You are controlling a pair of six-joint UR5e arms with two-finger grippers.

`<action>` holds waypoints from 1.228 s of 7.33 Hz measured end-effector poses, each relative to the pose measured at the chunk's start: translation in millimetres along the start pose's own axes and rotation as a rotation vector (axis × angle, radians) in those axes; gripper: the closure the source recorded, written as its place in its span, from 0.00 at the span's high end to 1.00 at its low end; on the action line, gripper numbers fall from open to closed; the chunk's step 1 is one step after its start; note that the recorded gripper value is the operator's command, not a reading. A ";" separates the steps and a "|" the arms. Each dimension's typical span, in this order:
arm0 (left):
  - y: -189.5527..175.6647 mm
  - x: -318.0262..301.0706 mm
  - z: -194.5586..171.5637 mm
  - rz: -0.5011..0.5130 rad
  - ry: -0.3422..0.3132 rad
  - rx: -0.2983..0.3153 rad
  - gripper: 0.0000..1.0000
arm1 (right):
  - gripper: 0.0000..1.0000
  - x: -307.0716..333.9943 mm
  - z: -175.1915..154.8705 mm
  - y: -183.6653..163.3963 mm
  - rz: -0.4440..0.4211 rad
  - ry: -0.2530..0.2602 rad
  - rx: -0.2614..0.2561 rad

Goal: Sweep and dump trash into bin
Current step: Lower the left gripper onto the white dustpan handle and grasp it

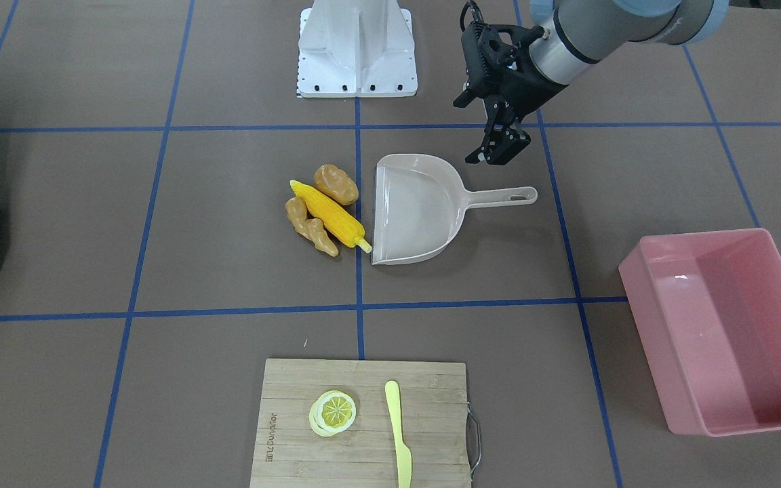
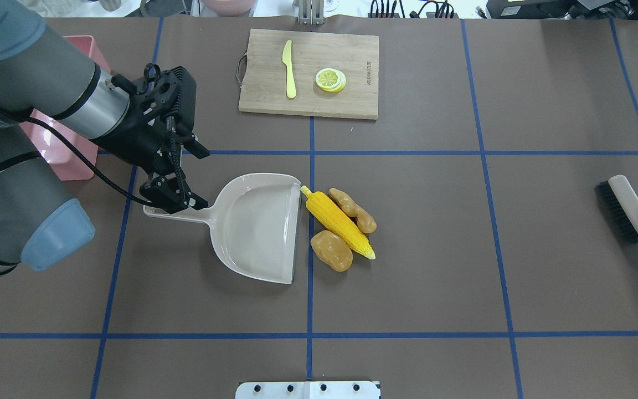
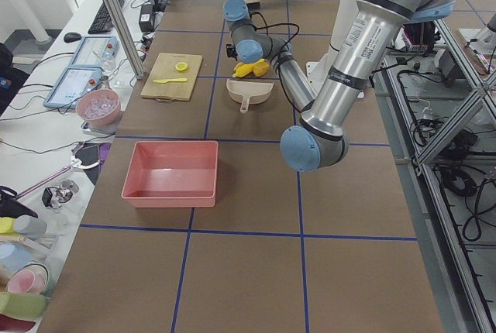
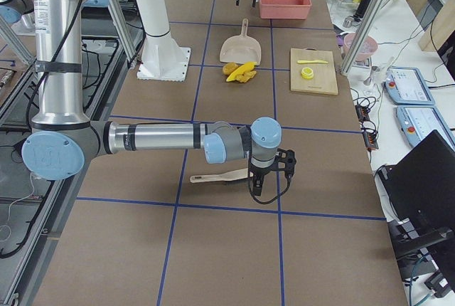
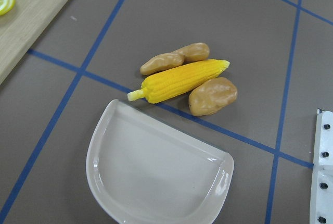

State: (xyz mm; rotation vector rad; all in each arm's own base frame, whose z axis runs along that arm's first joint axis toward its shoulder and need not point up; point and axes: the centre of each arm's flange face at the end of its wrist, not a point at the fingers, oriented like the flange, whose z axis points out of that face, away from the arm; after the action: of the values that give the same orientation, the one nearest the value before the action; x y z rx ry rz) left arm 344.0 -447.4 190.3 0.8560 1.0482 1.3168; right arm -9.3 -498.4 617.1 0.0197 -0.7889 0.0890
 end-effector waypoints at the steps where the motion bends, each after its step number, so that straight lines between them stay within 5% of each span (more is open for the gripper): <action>1: 2.2 -3.0 2.0 0.049 -0.004 0.005 0.98 | 1.00 -7.3 4.3 -0.8 -0.017 0.001 -0.006; 3: 23.1 -13.8 13.9 0.112 -0.020 0.044 0.98 | 1.00 -38.5 22.0 5.6 -0.083 0.003 -0.038; 5: 56.3 -15.3 24.7 0.137 -0.033 0.078 0.98 | 1.00 -54.8 32.2 48.0 -0.142 0.013 -0.072; 9: 100.8 -19.0 64.7 0.025 -0.122 0.218 0.98 | 1.00 -23.0 55.7 152.6 -0.327 0.113 -0.085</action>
State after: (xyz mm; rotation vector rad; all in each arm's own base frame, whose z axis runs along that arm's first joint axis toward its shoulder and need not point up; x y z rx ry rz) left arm 372.2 -452.0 308.2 1.1018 1.1002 1.1694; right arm -78.1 -350.9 637.7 0.0618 -0.6671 -0.2516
